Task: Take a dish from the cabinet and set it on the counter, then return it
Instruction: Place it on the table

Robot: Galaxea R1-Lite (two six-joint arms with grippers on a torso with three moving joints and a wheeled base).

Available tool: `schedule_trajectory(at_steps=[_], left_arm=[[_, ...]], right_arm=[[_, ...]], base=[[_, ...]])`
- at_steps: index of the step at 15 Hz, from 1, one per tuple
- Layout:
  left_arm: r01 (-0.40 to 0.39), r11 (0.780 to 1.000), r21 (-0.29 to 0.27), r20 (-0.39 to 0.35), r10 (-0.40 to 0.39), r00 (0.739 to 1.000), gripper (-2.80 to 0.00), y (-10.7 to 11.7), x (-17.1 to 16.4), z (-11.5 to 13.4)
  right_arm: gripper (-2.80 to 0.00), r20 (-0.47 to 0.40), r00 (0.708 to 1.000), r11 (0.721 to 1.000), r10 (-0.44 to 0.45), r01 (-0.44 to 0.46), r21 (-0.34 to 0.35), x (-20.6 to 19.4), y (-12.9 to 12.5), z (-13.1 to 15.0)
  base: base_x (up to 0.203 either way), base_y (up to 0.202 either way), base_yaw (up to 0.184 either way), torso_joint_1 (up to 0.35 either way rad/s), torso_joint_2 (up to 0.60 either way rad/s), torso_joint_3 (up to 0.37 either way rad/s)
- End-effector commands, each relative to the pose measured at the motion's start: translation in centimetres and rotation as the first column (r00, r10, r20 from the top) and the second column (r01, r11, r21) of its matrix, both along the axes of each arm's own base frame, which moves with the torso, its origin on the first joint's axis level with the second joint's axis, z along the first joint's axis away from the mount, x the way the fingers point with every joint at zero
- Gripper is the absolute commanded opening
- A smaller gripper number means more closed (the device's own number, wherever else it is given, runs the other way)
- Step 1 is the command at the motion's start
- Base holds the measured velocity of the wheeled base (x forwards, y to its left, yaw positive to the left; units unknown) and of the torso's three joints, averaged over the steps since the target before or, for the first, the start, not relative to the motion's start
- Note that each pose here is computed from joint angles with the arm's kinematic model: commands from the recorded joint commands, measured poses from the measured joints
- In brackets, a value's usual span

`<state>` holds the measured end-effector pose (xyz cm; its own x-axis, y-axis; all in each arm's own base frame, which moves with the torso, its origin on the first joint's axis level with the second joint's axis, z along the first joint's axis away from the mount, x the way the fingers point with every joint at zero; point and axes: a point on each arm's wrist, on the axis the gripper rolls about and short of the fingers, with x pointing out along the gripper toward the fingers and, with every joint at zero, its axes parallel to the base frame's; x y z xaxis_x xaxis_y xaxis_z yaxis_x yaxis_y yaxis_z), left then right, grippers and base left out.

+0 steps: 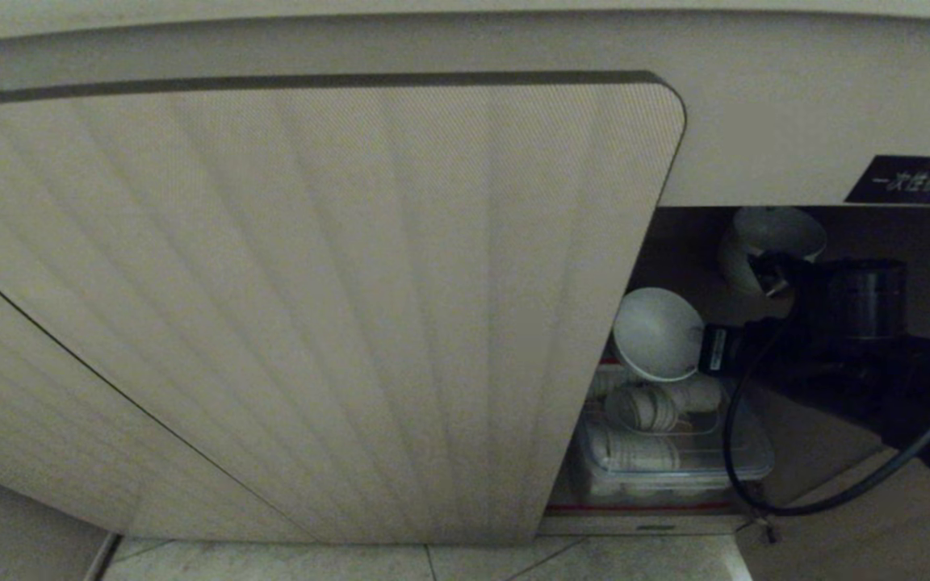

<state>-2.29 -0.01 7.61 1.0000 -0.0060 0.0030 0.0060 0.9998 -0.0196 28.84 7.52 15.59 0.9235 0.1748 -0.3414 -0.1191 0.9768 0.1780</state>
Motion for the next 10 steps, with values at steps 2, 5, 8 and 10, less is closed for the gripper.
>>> schedule_trajectory(at_steps=[2, 5, 8, 10], left_arm=[[0.0, 1.0, 0.0, 0.0, 0.0, 1.0, -2.8, 0.0, 0.0, 0.0], [0.0, 1.0, 0.0, 0.0, 0.0, 1.0, -2.8, 0.0, 0.0, 0.0], [0.0, 1.0, 0.0, 0.0, 0.0, 1.0, -2.8, 0.0, 0.0, 0.0], [0.001, 1.0, 0.0, 0.0, -0.001, 1.0, -2.8, 0.0, 0.0, 0.0]], right_arm=[[-2.8, -0.003, 1.0, 1.0, 0.0, 0.0, -0.002, -0.9, -0.2, 0.3], [-2.8, -0.012, 1.0, 1.0, 0.004, -0.005, -0.004, -1.9, -0.4, 0.2], [-2.8, -0.015, 1.0, 1.0, 0.01, -0.01, -0.004, -2.6, -0.4, 0.2], [-2.8, -0.017, 1.0, 1.0, 0.016, -0.016, -0.004, -3.3, -0.5, 0.1]], base=[[0.0, 0.0, 0.0, 0.0, 0.0, 0.0], [0.0, 0.0, 0.0, 0.0, 0.0, 0.0], [0.0, 0.0, 0.0, 0.0, 0.0, 0.0], [0.0, 0.0, 0.0, 0.0, 0.0, 0.0]])
